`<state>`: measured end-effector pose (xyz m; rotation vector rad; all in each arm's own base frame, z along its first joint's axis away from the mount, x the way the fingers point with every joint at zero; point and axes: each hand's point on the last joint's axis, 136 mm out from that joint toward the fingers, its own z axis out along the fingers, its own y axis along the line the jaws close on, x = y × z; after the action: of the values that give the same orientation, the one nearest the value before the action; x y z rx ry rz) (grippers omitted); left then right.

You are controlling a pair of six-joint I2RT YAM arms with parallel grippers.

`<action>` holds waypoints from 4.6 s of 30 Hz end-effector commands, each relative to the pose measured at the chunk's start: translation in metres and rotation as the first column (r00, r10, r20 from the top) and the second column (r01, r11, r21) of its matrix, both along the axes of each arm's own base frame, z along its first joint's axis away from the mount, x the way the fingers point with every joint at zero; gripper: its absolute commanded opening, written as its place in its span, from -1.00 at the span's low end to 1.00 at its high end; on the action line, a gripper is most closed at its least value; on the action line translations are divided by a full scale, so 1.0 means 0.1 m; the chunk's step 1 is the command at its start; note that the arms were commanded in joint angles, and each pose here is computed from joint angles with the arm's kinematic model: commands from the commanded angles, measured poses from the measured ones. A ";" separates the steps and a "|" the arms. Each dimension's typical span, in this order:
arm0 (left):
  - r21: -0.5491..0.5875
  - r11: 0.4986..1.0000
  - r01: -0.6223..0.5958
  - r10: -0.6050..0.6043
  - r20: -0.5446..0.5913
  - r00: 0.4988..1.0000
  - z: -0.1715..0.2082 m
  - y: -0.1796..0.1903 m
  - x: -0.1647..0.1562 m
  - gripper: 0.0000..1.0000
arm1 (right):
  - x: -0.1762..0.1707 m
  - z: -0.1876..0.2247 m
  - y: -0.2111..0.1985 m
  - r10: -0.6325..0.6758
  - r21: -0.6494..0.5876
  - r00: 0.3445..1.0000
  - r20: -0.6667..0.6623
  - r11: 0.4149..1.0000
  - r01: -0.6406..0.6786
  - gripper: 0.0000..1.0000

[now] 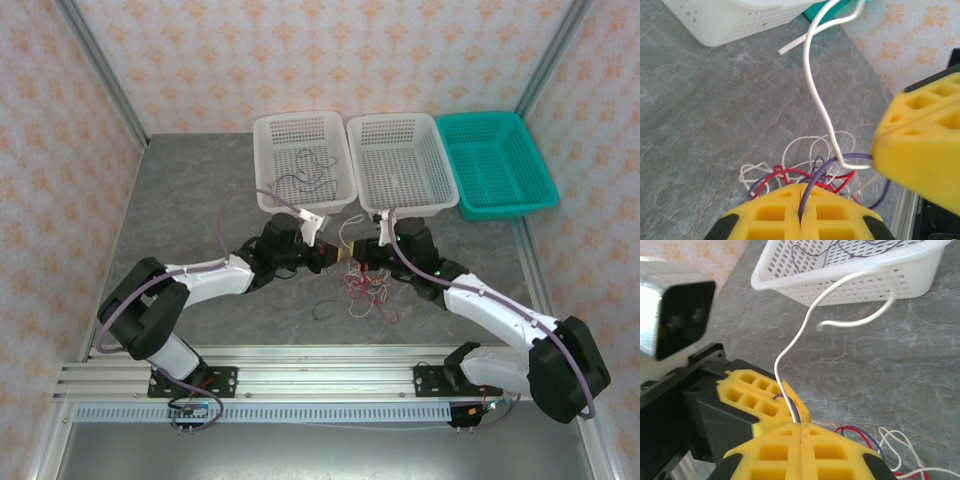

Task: Untangle the cables

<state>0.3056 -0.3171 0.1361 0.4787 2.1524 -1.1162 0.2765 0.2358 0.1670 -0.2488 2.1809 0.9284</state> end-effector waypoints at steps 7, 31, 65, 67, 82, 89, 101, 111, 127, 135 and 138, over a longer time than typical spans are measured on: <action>0.046 0.976 -0.214 0.207 0.130 0.970 0.65 0.51 0.10 -1.00 | 0.19 -0.82 -0.90 -0.463 -0.372 0.885 -0.043 0.830 0.416 -0.93; 0.151 0.904 -0.400 0.395 0.065 0.916 0.49 1.27 0.00 -1.00 | -0.10 -0.09 -0.09 -0.044 -0.211 0.982 0.182 0.974 0.083 0.27; 0.196 0.344 -0.918 0.896 0.226 0.384 0.89 3.21 -0.44 -1.00 | 0.27 -1.53 -0.97 -0.563 -0.631 0.825 -0.038 0.654 0.417 -0.04; 0.204 0.293 -0.934 0.916 0.221 0.335 0.85 3.33 -0.48 -1.00 | 0.23 -1.51 -1.32 -0.663 -0.623 0.747 -0.047 0.604 0.497 -0.04; 0.295 0.088 -0.952 0.994 0.030 0.101 0.32 3.84 -0.67 -1.00 | 0.21 -1.43 -2.09 -0.881 -0.308 0.292 -0.373 0.415 0.856 -0.14; 0.203 0.365 -0.908 0.928 -0.153 0.339 -0.17 3.29 -0.34 -1.00 | 0.40 -1.19 -1.80 -0.773 -0.200 0.528 -0.350 0.613 0.764 -0.97; 0.211 0.515 -0.831 0.838 0.081 0.540 -0.03 2.96 -0.33 0.14 | 0.52 -0.62 -1.32 -0.564 -0.075 0.788 -0.246 0.822 0.565 -1.00; 0.172 0.944 -0.282 0.172 0.473 0.864 0.81 0.95 -0.45 0.23 | 0.53 -0.08 -0.92 -0.439 -0.011 0.884 -0.162 0.897 0.443 -1.00; 0.185 0.983 0.015 -0.107 0.500 0.859 0.32 -0.78 -0.31 0.23 | 0.54 0.07 -0.86 -0.428 0.023 0.892 -0.148 0.900 0.435 -1.00; 0.207 0.975 -0.083 -0.021 0.457 0.889 0.18 -0.73 -0.12 -1.00 | 0.50 -0.04 -1.04 -0.508 -0.020 0.850 -0.138 0.859 0.511 -1.00; 0.166 0.975 -0.144 0.061 0.424 0.904 0.29 -0.49 -0.08 -1.00 | 0.48 -0.14 -1.35 -0.644 -0.090 0.757 -0.112 0.765 0.638 -1.00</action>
<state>0.2850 -0.3888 0.1361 0.7787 1.8996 -0.6720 0.3296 0.1320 0.1639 0.4083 2.1944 0.6768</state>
